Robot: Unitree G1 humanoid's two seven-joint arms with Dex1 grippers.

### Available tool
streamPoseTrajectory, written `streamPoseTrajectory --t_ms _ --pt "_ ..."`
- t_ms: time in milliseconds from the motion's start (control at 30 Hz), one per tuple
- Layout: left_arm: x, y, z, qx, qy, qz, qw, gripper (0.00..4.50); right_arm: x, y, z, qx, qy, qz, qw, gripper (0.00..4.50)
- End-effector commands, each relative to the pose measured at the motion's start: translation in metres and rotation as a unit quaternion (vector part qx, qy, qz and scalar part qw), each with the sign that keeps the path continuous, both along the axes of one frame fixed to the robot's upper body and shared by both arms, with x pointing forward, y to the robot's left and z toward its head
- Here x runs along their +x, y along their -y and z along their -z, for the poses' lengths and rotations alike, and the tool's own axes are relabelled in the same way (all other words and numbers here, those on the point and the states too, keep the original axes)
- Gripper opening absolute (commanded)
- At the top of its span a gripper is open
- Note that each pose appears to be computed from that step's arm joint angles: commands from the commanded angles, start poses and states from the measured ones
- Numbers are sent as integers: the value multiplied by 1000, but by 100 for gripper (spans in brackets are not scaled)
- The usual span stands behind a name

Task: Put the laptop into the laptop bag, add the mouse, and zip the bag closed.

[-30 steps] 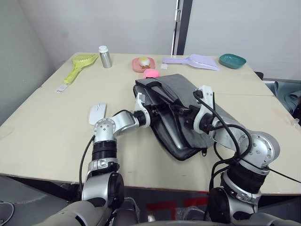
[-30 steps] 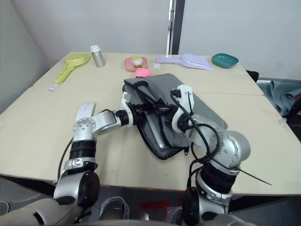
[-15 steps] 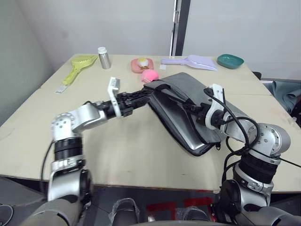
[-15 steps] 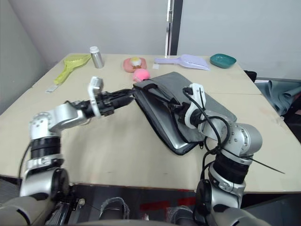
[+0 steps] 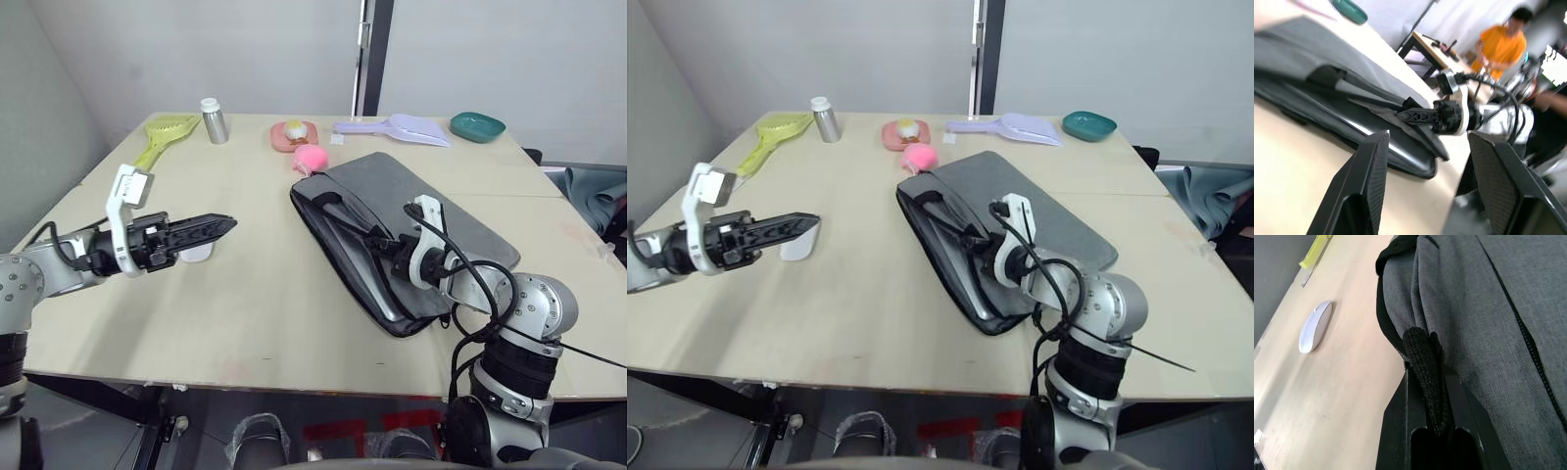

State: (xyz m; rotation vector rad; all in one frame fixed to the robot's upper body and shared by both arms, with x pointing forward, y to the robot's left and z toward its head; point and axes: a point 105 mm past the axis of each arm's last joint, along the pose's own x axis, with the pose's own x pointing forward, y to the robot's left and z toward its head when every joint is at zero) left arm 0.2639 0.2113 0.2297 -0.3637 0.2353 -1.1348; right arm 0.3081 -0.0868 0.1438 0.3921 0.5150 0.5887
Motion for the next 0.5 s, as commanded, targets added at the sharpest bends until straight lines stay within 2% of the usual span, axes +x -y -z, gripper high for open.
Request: streamPoseTrajectory --t_ms 33,100,233,333,367,433,500 --pt "1 -28 -12 43 58 -27 997 269 -13 -11 -3 -14 20 -55 998 110" --pt "3 -39 -13 57 67 -43 995 269 -15 -13 -3 -15 23 -69 997 178" --pt "3 -63 -14 74 75 -81 991 269 -25 -6 -20 -15 58 -127 990 311" --pt "2 -85 -14 80 72 -125 986 269 -30 17 -42 -31 99 -156 982 423" --pt "-1 -93 -12 83 68 -139 984 269 -35 29 -50 -43 116 -166 978 447" --pt "-6 -111 -2 98 51 -169 979 269 -47 57 -63 -68 150 -187 968 447" --pt "-12 -128 10 117 31 -198 973 269 -51 88 -63 -112 160 -179 964 447"
